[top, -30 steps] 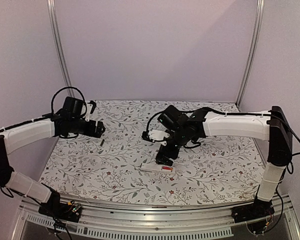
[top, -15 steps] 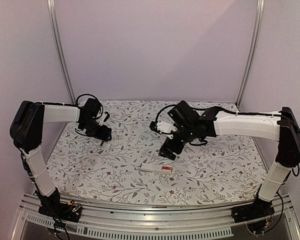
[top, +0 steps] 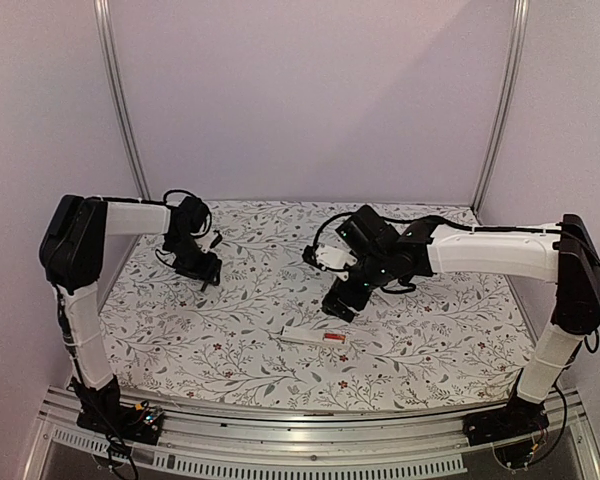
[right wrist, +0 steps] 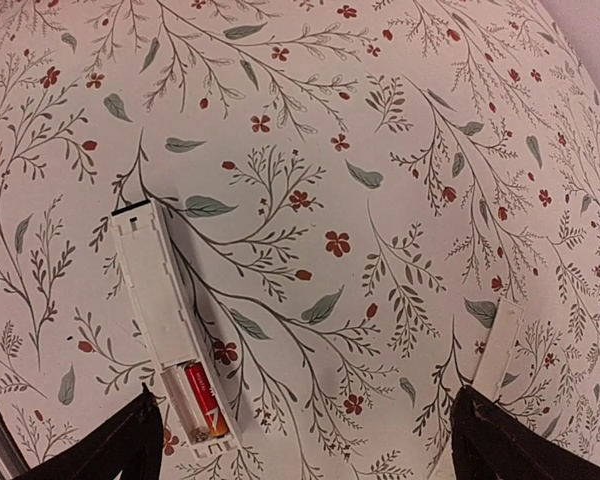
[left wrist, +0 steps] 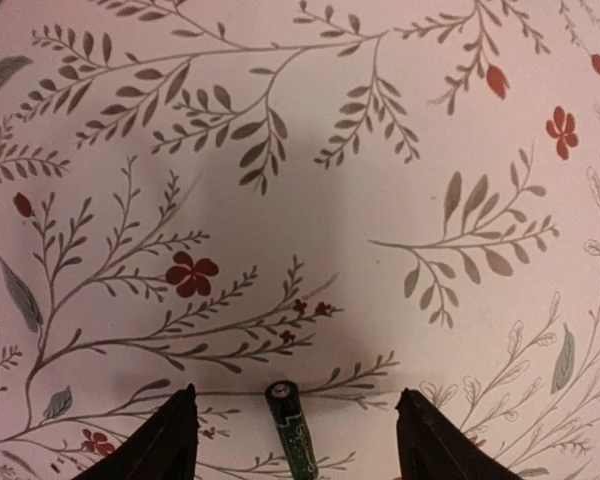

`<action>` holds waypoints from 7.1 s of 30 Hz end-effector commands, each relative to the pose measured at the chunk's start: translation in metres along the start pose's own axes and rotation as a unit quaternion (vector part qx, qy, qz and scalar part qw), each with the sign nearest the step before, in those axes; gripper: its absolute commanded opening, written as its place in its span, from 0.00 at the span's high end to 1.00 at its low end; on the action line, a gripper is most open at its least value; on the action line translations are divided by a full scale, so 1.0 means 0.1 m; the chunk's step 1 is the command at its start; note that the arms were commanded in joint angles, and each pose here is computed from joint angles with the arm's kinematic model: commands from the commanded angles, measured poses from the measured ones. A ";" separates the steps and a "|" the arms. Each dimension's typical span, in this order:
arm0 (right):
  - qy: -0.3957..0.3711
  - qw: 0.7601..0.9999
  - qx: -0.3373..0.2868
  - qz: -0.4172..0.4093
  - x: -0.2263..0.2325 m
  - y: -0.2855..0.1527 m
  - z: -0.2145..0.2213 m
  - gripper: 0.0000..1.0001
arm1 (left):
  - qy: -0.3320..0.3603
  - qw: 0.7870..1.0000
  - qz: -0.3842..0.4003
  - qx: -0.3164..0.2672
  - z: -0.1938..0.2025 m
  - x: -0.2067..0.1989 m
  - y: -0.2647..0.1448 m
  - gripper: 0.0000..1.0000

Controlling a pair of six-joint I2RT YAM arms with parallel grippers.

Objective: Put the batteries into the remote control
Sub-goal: Pick up the battery from the center of the board, then pass from the left arm to the right, then pass from the right arm to the left, then pass from the left arm to the right

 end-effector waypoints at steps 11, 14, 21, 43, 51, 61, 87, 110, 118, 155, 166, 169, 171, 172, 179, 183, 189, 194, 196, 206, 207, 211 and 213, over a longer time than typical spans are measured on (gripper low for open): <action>-0.007 1.000 -0.003 0.023 -0.05 -0.07 -0.03 0.01 | 0.003 0.996 0.037 0.079 0.10 0.09 0.14 0.45; -0.007 1.000 -0.002 0.023 -0.05 -0.09 -0.03 0.01 | -0.003 0.996 0.042 0.080 0.09 0.12 0.17 0.51; -0.006 1.000 -0.003 0.029 -0.06 -0.13 -0.02 0.01 | -0.013 0.996 0.043 0.077 0.10 0.14 0.15 0.81; 0.061 0.975 -0.210 -0.032 -0.33 -0.97 -0.32 0.01 | 0.068 0.896 0.238 -0.369 0.05 -1.12 -1.74 1.00; 0.039 0.934 -0.339 -0.103 -0.20 -1.60 -0.31 0.01 | 0.140 0.783 0.403 -0.453 0.50 -1.92 -2.24 1.00; 0.044 0.921 -0.363 -0.136 -0.23 -1.75 -0.29 0.14 | 0.130 0.703 0.489 -0.500 0.66 -2.13 -2.52 1.00; 0.009 0.883 -0.409 -0.229 0.18 -1.56 -0.54 0.78 | 0.183 0.638 0.530 -0.529 0.93 -2.62 -2.62 1.00; 0.005 0.945 -0.311 -0.098 0.02 -1.48 -0.37 1.00 | 0.161 0.711 0.445 -0.520 0.89 -2.58 -2.53 0.24; -0.047 0.976 -0.213 -0.019 -0.02 -1.29 -0.32 1.00 | 0.137 0.792 0.390 -0.449 0.79 -2.56 -2.56 0.30; -0.077 0.962 -0.260 -0.035 0.06 -1.51 -0.44 1.00 | 0.139 0.813 0.400 -0.399 0.59 -2.77 -2.37 1.00; -0.082 0.943 -0.320 -0.026 0.10 -1.71 -0.32 0.31 | 0.117 0.771 0.442 -0.444 0.70 -2.66 -2.50 1.00; -0.086 0.926 -0.363 -0.046 0.14 -1.87 -0.28 0.28 | 0.111 0.745 0.467 -0.463 0.75 -2.61 -2.61 1.00; -0.085 0.913 -0.394 -0.063 0.15 -1.99 -0.27 0.29 | 0.114 0.718 0.495 -0.476 0.81 -2.58 -2.69 1.00; -0.086 0.907 -0.407 -0.071 0.15 -2.04 -0.27 0.30 | 0.118 0.698 0.510 -0.489 0.84 -2.56 -2.76 1.00; -0.081 0.844 -0.519 -0.106 0.17 -2.46 -0.32 0.32 | 0.168 0.607 0.532 -0.566 1.15 -2.60 -3.06 1.00; -0.081 0.813 -0.560 -0.140 0.19 -2.65 -0.40 0.33 | 0.172 0.556 0.551 -0.598 1.24 -2.58 -3.20 1.00; -0.078 0.806 -0.564 -0.162 0.22 -2.60 -0.47 0.34 | 0.188 0.533 0.550 -0.615 1.27 -2.68 -3.27 1.00; -0.093 0.803 -0.562 -0.177 0.32 -2.52 -0.51 0.39 | 0.190 0.529 0.552 -0.616 1.27 -2.70 -3.28 1.00; -0.095 0.801 -0.563 -0.180 0.34 -2.50 -0.52 0.44 | 0.192 0.528 0.553 -0.616 1.27 -2.71 -3.28 1.00; -0.088 0.810 -0.553 -0.175 0.35 -2.36 -0.55 0.57 | 0.194 0.532 0.551 -0.613 1.27 -2.73 -3.23 1.00; -0.088 0.809 -0.553 -0.175 0.35 -2.36 -0.55 0.59 | 0.194 0.531 0.551 -0.614 1.27 -2.73 -3.23 1.00; -0.090 0.809 -0.550 -0.186 0.36 -2.33 -0.55 0.62 | 0.198 0.530 0.551 -0.613 1.26 -2.74 -3.22 1.00; -0.101 0.808 -0.550 -0.187 0.38 -2.32 -0.54 0.65 | 0.199 0.531 0.551 -0.613 1.26 -2.75 -3.22 1.00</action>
Point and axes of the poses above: each gripper's point midway between its finger pads, its own y axis out along the fingers, its own x axis along the line the jaws close on, z = x × y, the point moved 9 cm from there along -y, back along the fingers, and after that the axes turned 3 degrees about -y, right-handed, at the moved point
